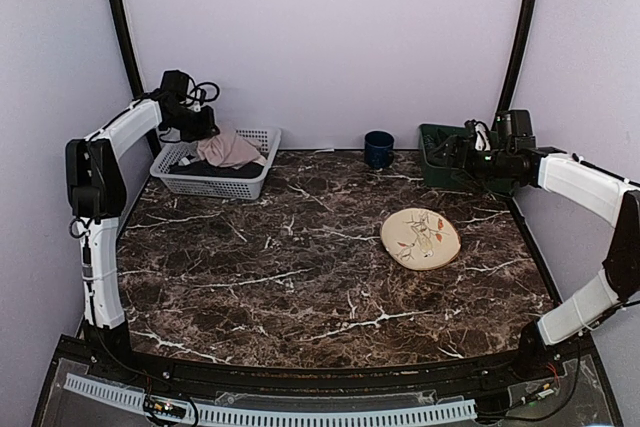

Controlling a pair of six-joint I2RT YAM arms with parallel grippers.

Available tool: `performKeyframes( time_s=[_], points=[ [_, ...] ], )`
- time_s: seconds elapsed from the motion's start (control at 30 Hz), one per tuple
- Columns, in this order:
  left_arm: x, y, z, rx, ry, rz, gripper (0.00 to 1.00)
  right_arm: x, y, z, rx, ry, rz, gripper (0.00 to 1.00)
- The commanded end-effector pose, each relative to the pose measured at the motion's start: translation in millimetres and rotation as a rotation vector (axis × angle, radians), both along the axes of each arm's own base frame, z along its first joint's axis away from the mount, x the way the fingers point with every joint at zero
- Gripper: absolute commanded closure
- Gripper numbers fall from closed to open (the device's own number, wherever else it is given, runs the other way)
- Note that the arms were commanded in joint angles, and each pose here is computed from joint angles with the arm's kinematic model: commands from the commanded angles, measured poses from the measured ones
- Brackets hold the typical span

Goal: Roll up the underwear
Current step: Pick up the underwear from the bin, then place the underwear at the center of the board.

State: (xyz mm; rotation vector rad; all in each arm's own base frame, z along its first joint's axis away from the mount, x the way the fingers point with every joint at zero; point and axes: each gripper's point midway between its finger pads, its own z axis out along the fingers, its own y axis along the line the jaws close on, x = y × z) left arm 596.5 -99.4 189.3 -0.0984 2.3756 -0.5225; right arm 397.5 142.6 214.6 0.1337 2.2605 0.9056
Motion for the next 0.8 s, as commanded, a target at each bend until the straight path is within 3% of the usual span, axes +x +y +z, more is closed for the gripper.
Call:
performKeyframes(
  time_s=[0.0, 0.37, 0.47, 0.63, 0.77],
  points=[
    [-35.2, -10.4, 109.0, -0.007, -0.196, -0.077, 0.99, -1.2, 4.4, 20.1, 0.016, -0.055, 0.041, 0.0],
    [-89.8, -51.9, 179.0, -0.069, -0.32, -0.234, 1.0, -3.7, 11.1, 28.0, 0.033, -0.08, 0.088, 0.0],
    [-123.6, -81.6, 192.7, -0.063, -0.353, -0.336, 1.0, -5.0, 14.1, 29.2, 0.044, -0.08, 0.109, 0.0],
    [-205.7, -136.9, 177.2, -0.109, -0.294, -0.586, 1.0, -16.5, 26.4, 28.5, 0.089, -0.073, 0.196, 0.0],
    [-250.2, -137.6, 145.8, 0.108, -0.245, -0.547, 1.0, -30.2, 36.5, 19.9, 0.119, -0.049, 0.275, 0.0]
  ],
)
